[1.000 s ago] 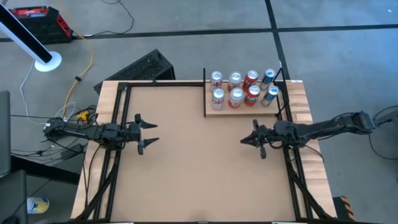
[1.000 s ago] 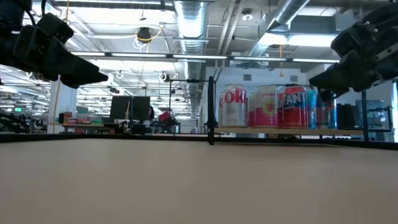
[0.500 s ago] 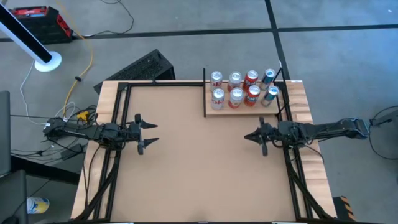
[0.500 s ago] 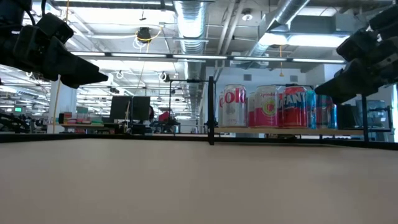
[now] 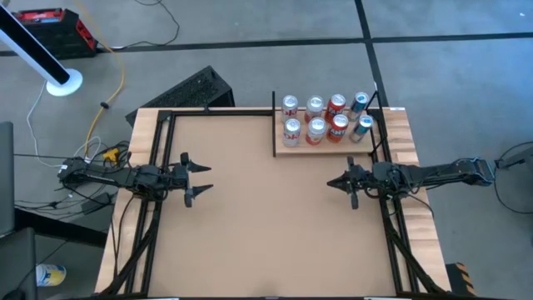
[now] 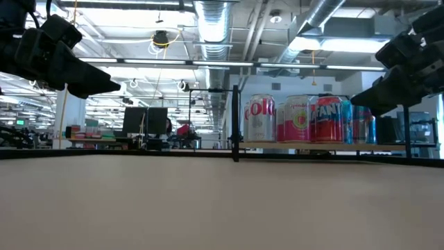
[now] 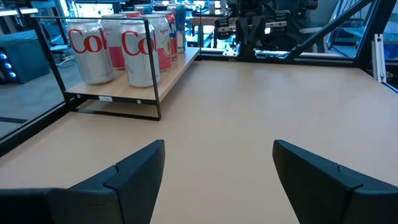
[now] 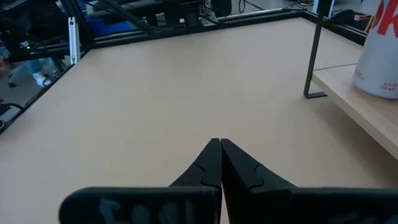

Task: Place canned beverage on shelf
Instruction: Return to Home Position

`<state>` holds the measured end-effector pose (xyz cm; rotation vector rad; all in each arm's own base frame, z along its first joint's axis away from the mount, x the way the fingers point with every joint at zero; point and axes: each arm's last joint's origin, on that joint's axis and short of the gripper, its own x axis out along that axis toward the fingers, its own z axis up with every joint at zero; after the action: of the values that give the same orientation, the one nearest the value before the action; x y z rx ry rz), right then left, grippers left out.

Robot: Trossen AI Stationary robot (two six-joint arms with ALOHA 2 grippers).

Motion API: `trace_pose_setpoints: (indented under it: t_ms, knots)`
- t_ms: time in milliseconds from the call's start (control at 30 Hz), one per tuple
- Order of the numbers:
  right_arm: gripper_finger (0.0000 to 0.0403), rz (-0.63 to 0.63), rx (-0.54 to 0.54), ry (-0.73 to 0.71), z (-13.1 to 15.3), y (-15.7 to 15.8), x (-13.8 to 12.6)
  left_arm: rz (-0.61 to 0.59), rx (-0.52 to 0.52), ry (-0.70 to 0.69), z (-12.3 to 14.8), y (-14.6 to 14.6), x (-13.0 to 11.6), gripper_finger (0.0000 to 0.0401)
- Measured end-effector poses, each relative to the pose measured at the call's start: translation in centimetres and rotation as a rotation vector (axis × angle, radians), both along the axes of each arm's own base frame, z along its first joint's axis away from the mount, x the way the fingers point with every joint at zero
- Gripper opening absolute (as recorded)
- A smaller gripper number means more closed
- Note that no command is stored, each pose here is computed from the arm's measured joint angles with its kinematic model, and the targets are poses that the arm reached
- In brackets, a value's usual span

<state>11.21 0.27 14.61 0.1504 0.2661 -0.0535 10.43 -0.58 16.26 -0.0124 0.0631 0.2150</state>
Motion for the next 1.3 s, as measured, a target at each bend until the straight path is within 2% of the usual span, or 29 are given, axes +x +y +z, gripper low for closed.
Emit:
trace_pose_setpoints:
  t_ms: [1300]
  knots:
    - [0.0032, -0.003, -0.003, 0.003, -0.03, -0.01, -0.01, 0.000, 0.000, 0.000, 0.00, 0.00, 0.00, 0.0284]
